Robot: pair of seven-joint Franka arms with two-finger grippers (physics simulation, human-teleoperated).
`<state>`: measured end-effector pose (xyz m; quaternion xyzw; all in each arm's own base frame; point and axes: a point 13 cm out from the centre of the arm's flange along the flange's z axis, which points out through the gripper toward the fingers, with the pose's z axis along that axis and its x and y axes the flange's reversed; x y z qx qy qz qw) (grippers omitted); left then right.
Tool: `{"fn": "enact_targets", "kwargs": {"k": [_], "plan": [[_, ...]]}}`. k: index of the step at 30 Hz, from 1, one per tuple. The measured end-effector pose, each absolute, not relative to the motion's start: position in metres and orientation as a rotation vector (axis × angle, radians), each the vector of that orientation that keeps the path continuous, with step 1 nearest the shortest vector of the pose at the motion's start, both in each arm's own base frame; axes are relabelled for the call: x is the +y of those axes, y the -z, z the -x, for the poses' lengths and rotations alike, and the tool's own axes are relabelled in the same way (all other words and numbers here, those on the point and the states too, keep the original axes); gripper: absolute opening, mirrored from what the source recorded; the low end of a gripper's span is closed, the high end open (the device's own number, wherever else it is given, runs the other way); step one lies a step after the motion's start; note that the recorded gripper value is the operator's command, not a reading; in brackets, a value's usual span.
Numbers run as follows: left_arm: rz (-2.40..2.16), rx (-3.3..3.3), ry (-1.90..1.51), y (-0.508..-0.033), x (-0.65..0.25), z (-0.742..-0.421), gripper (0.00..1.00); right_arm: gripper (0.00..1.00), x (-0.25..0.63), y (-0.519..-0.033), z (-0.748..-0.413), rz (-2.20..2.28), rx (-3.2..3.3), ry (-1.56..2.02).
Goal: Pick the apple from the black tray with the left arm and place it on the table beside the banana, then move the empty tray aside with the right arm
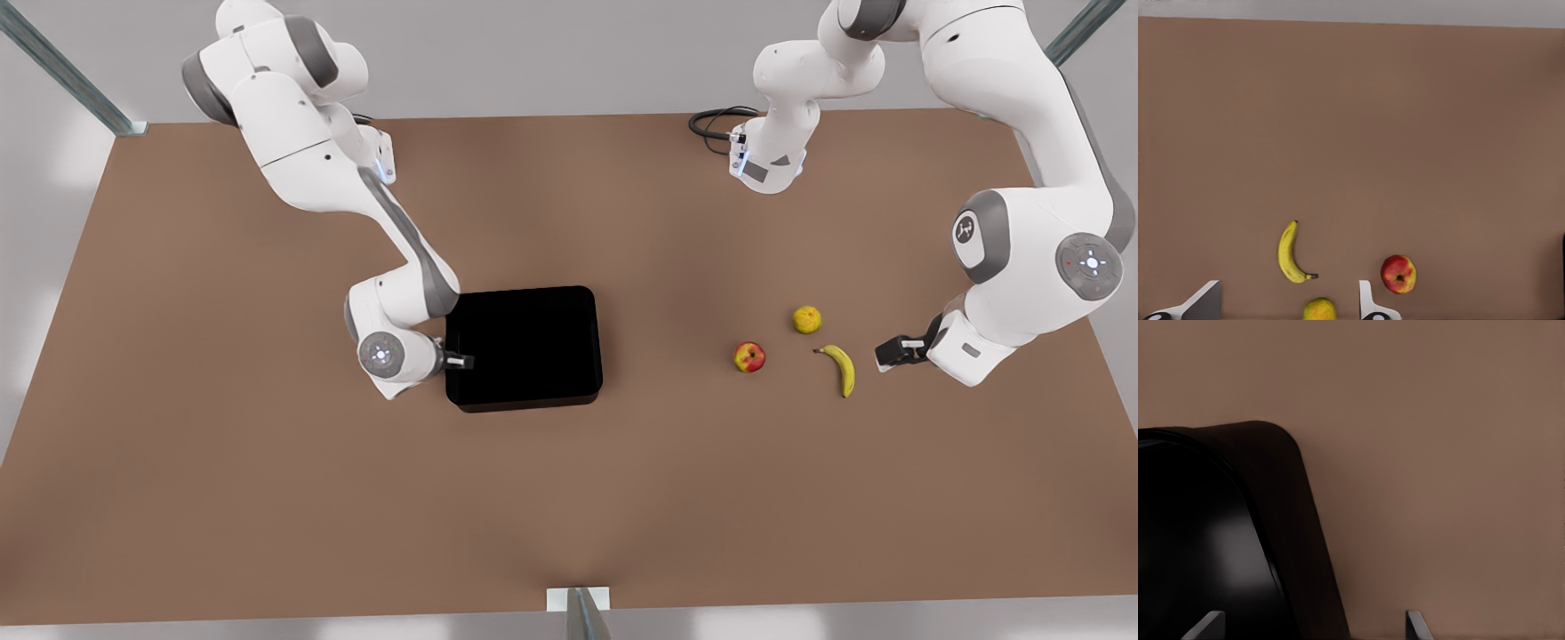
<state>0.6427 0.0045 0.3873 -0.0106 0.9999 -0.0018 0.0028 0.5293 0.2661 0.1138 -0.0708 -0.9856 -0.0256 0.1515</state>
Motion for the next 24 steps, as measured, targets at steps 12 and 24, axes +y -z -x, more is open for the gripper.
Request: {"fn": "enact_targets", "kwargs": {"k": [12, 24], "plan": [[-0.041, 3.139, -0.009, -0.385, 0.007, -0.643, 1.00, 0.51, 0.285, -0.115, -0.520, -0.008, -2.815, 0.134], [-0.077, 3.139, -0.012, -0.385, 0.008, -0.643, 1.00, 0.18, 0.291, -0.119, -0.525, -0.111, -2.827, 0.170]]}}
